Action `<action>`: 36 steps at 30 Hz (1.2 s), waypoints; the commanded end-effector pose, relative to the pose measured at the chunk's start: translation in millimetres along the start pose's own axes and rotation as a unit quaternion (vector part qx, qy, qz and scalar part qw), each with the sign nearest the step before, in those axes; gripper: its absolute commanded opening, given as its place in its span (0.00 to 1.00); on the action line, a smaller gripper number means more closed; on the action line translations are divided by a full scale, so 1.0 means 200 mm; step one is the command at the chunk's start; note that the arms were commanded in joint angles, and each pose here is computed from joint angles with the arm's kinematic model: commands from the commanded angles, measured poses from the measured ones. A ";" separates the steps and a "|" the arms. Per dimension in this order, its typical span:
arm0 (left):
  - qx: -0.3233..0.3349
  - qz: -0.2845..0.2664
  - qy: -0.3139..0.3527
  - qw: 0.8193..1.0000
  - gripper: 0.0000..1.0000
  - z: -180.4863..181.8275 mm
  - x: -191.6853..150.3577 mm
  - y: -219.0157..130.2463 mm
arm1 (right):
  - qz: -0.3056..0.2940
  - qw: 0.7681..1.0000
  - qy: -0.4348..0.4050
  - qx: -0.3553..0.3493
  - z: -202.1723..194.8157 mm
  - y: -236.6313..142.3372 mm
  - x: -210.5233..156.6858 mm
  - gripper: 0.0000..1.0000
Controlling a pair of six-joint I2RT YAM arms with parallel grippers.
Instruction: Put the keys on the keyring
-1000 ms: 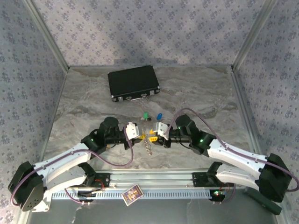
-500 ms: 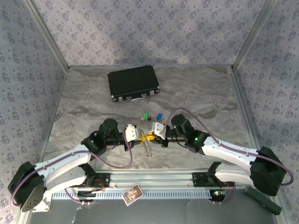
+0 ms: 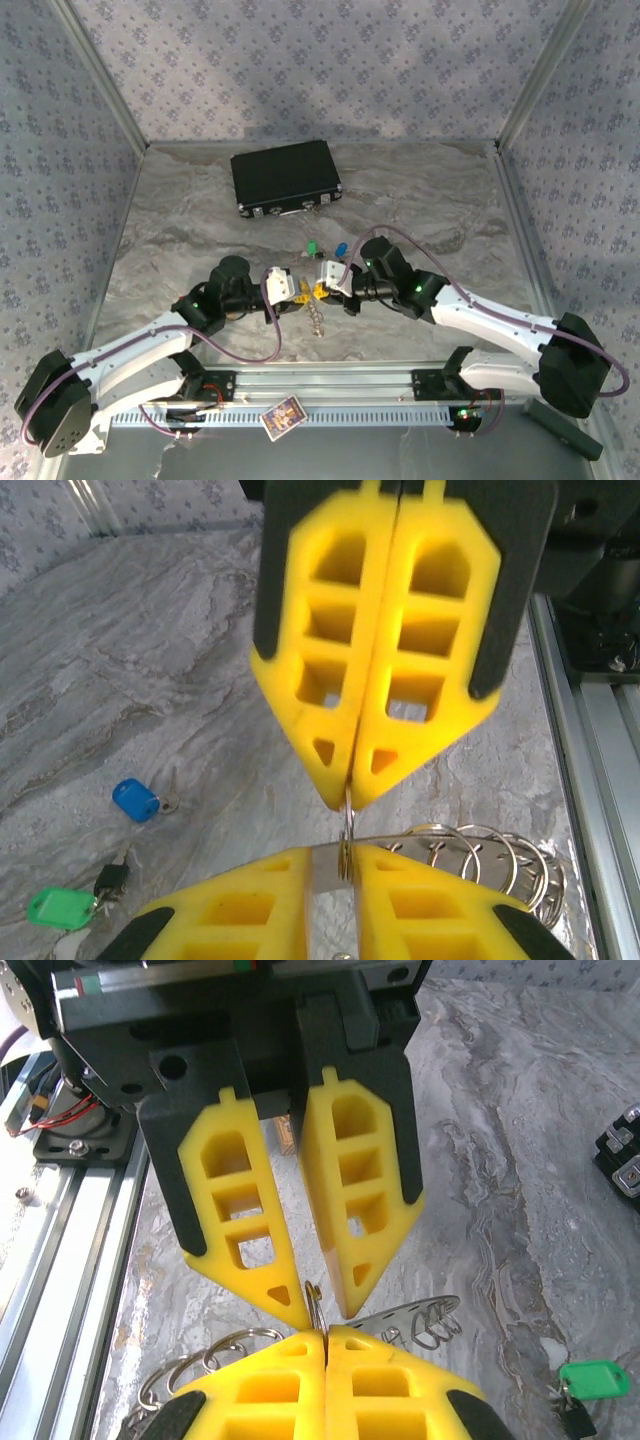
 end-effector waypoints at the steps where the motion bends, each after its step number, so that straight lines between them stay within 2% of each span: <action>1: -0.001 0.000 0.015 1.000 0.18 0.01 0.04 0.00 | 0.033 0.999 -0.017 0.008 0.02 0.00 0.01 0.00; 20: -0.016 -0.005 0.023 1.000 0.14 0.02 0.07 0.02 | 0.067 0.997 -0.024 0.012 0.01 0.05 0.05 0.00; 25: -0.019 0.004 0.023 1.000 0.00 0.02 0.06 0.03 | 0.042 0.999 -0.001 0.014 0.00 0.01 0.07 0.00; 26: -0.019 0.006 0.023 1.000 0.00 0.02 0.05 0.03 | 0.027 1.000 0.008 0.008 -0.01 -0.01 0.08 0.08; 27: -0.017 0.008 0.022 1.000 0.00 0.02 0.05 0.02 | 0.011 1.000 0.018 -0.002 -0.03 -0.04 0.08 0.21; 30: -0.013 0.012 0.020 1.000 0.00 0.02 0.05 0.02 | -0.043 0.997 0.057 -0.033 -0.07 -0.13 0.08 0.38; 32: -0.010 0.014 0.019 1.000 0.00 0.02 0.04 0.02 | -0.079 0.987 0.102 -0.091 -0.15 -0.18 0.07 0.49; 34: -0.005 0.018 0.016 1.000 0.00 0.03 0.04 0.02 | -0.104 0.955 0.193 -0.199 -0.27 -0.23 0.03 0.58; 36: 0.005 0.025 0.006 1.000 0.00 0.04 0.03 0.03 | -0.083 0.907 0.300 -0.283 -0.37 -0.29 -0.06 0.61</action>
Point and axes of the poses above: each hand's point on the last joint's axis, 136 mm out from that joint toward the fingers, its own y axis out along the fingers, its own z axis along the line the jaws close on, x = y × z, the point moved 5 cm from there along -y, back along the fingers, and after that the axes turned 15 degrees about y, right-handed, at the moved point
